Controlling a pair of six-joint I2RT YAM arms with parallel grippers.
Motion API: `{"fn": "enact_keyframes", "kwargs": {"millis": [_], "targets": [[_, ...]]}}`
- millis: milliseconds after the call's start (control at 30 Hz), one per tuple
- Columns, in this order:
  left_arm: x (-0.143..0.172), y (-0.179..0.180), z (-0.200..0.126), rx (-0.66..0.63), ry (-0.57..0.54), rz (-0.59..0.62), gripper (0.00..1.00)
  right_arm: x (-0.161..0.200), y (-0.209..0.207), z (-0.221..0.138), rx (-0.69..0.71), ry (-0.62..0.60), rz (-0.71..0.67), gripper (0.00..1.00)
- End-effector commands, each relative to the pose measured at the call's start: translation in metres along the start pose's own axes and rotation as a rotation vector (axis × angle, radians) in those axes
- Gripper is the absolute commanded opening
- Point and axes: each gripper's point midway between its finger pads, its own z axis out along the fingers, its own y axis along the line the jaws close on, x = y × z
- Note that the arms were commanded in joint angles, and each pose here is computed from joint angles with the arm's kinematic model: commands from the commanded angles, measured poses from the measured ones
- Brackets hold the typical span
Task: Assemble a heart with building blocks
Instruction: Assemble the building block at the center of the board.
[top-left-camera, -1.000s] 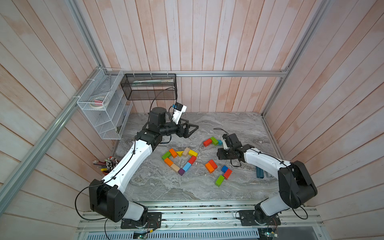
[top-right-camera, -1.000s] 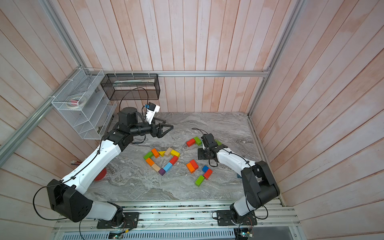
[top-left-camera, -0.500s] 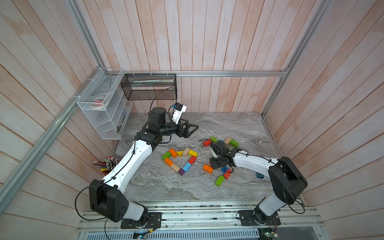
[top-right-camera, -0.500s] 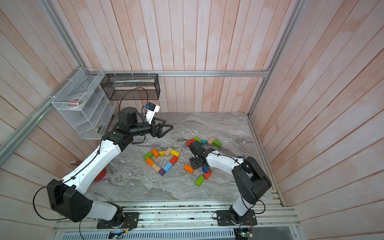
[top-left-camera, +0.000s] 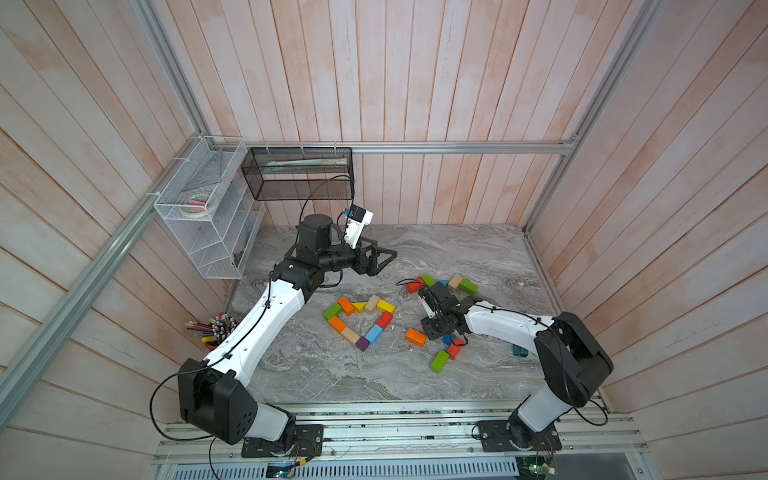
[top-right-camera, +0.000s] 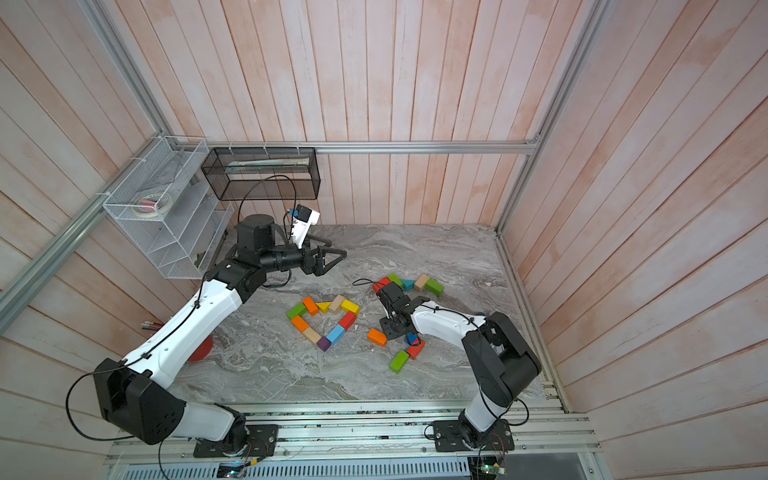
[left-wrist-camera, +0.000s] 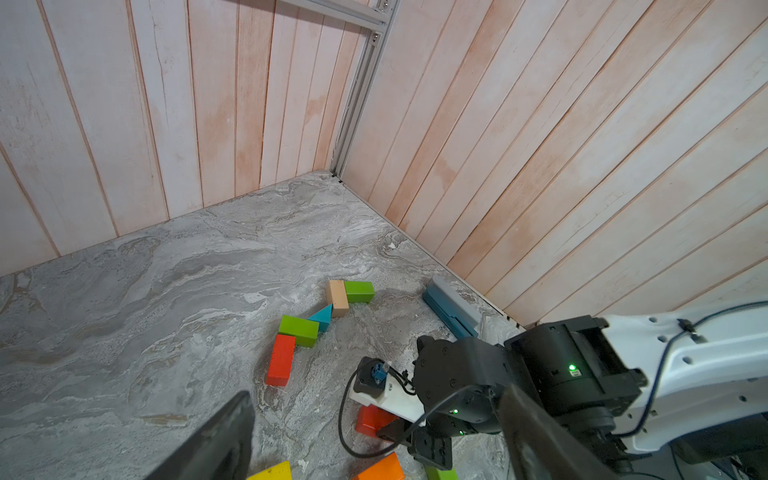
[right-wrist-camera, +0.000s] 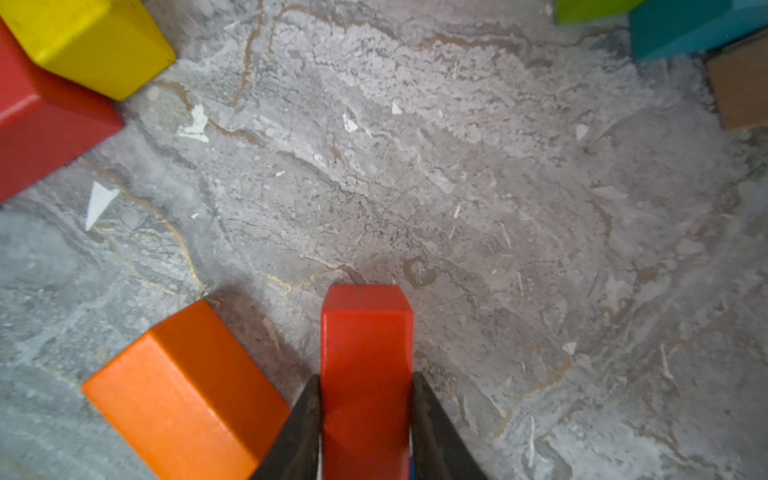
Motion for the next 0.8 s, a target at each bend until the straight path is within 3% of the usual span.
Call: {"fn": "enact_keyframes", "kwargs": {"millis": [0, 300, 767], "targets": [[-0.003, -0.006, -0.006, 0.019, -0.016, 0.018, 0.93, -0.008, 0.005, 0.003, -0.028, 0.002, -0.030, 0.32], [-0.004, -0.005, -0.007, 0.018, -0.018, 0.020, 0.93, -0.037, -0.010, 0.004, -0.047, -0.047, -0.084, 0.29], [-0.004, -0.006, -0.009, 0.018, -0.019, 0.028, 0.93, -0.073, -0.027, 0.037, -0.028, 0.001, -0.171, 0.28]]}}
